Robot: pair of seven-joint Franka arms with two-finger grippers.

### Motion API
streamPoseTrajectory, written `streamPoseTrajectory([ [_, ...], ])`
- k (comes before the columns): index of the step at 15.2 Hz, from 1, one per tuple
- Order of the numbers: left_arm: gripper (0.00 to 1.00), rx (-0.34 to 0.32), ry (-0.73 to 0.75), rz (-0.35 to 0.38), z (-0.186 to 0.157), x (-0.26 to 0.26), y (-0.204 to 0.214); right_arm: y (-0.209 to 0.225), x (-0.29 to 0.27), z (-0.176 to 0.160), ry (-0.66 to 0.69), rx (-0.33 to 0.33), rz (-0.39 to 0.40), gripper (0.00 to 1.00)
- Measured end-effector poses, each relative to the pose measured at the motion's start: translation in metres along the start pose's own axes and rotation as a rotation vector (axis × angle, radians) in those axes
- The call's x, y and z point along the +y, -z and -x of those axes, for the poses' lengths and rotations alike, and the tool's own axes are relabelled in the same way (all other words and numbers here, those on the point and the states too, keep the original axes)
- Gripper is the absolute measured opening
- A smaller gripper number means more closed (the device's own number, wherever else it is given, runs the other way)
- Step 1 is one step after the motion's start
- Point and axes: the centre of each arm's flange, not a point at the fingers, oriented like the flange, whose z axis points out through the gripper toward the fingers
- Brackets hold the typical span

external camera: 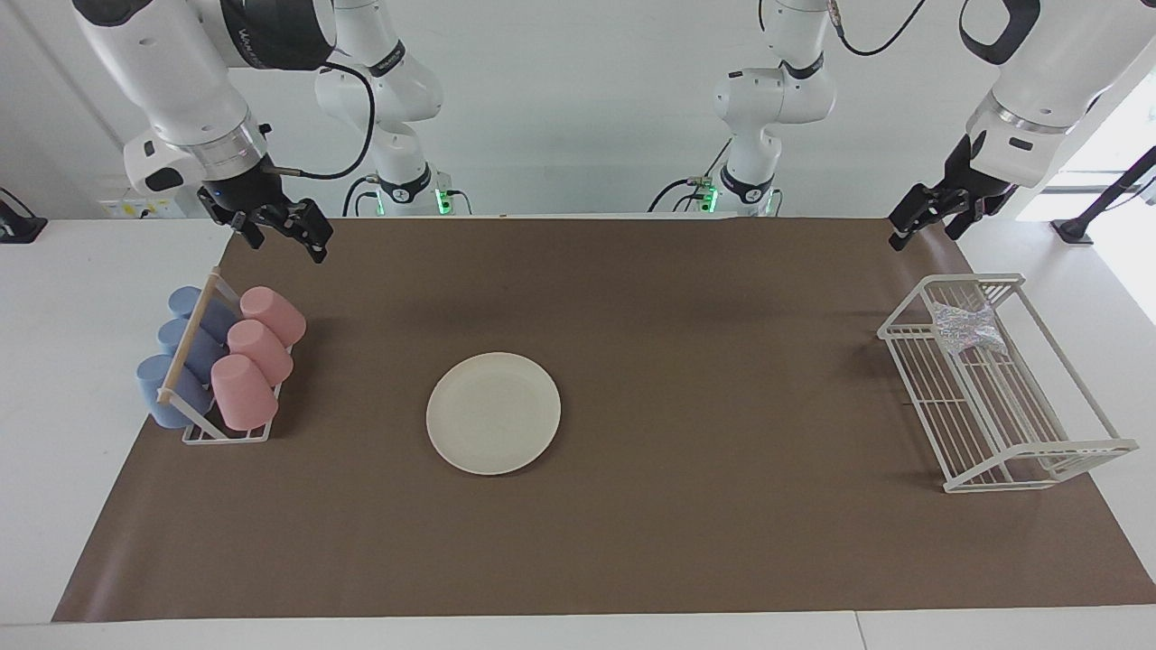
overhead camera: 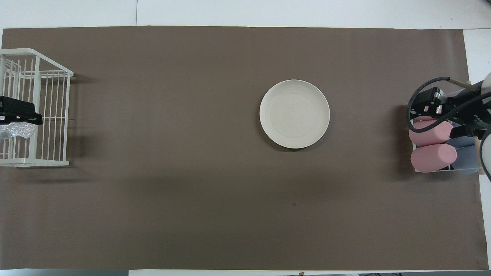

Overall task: Wipe plate with sponge
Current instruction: 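Move the right gripper to the plate while the left gripper reaches the rack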

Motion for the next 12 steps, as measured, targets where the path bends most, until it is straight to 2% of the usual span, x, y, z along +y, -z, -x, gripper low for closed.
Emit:
streamPoseTrajectory([
  [5,1.00,0.000,0.023,0.000,-0.001,-0.003,0.000,0.006,-0.027,0.019,-0.248,-0.012,-0.031,1.00],
  [9,1.00,-0.001,0.029,0.000,-0.001,-0.006,0.000,0.007,-0.042,0.031,-0.463,-0.018,-0.035,1.00],
  [12,1.00,-0.004,0.015,-0.003,0.000,0.001,-0.001,0.007,-0.069,0.052,-0.599,-0.020,-0.030,1.00],
])
